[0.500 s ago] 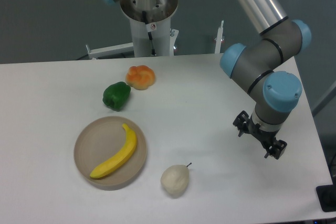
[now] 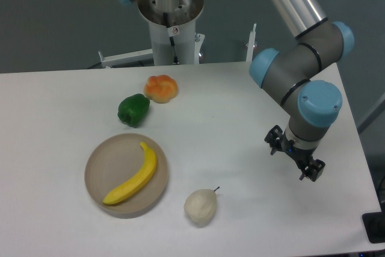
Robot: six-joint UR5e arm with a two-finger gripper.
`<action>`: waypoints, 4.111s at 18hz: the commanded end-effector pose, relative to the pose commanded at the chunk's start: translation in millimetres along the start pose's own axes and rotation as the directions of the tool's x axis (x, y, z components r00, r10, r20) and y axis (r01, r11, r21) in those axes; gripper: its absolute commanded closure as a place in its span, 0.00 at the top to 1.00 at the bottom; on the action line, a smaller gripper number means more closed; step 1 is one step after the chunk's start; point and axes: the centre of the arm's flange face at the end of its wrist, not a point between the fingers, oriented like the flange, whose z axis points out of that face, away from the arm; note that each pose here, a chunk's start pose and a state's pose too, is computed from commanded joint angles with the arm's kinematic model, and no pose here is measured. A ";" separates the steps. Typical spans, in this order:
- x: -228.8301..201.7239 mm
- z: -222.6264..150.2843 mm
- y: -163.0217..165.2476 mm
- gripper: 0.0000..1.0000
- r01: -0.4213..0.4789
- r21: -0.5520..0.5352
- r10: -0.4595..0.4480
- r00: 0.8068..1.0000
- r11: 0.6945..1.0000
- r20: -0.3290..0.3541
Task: Pick up the banana from the plate
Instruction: 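Move the gripper over the yellow banana on the beige plate, then lower the gripper onto the banana and close on it, then lift the banana up off the plate, then carry the held banana away from the plate, past the pear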
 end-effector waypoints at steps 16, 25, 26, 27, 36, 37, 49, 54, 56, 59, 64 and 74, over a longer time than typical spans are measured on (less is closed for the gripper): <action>186.7 30.8 -183.0 1.00 0.147 0.031 -0.144 0.986 0.989 -0.088; 201.3 62.3 -203.0 1.00 0.125 0.002 -0.124 0.986 0.992 -0.112; 203.3 65.1 -202.7 1.00 0.126 -0.003 -0.126 0.985 0.992 -0.117; 204.5 69.6 -203.0 1.00 0.137 -0.010 -0.137 0.983 0.991 -0.122; 209.4 93.7 -213.9 0.54 0.144 -0.034 -0.147 0.979 0.989 -0.142; 208.7 92.6 -214.5 0.38 0.145 -0.033 -0.148 0.979 0.989 -0.140; 190.3 39.9 -214.6 0.00 0.152 0.035 -0.148 0.985 0.988 -0.087; 136.4 -13.4 -176.0 0.00 0.176 0.099 -0.176 0.984 0.979 -0.009; 115.0 -22.9 -157.5 0.00 0.199 0.105 -0.202 0.979 0.974 0.011; 89.1 -42.1 -114.0 0.00 0.253 0.097 -0.255 0.967 0.963 0.016; 59.0 -57.4 -60.7 0.00 0.154 0.095 -0.158 0.987 0.983 0.035; -4.3 -23.1 47.8 0.00 0.027 0.056 -0.028 0.999 0.998 0.020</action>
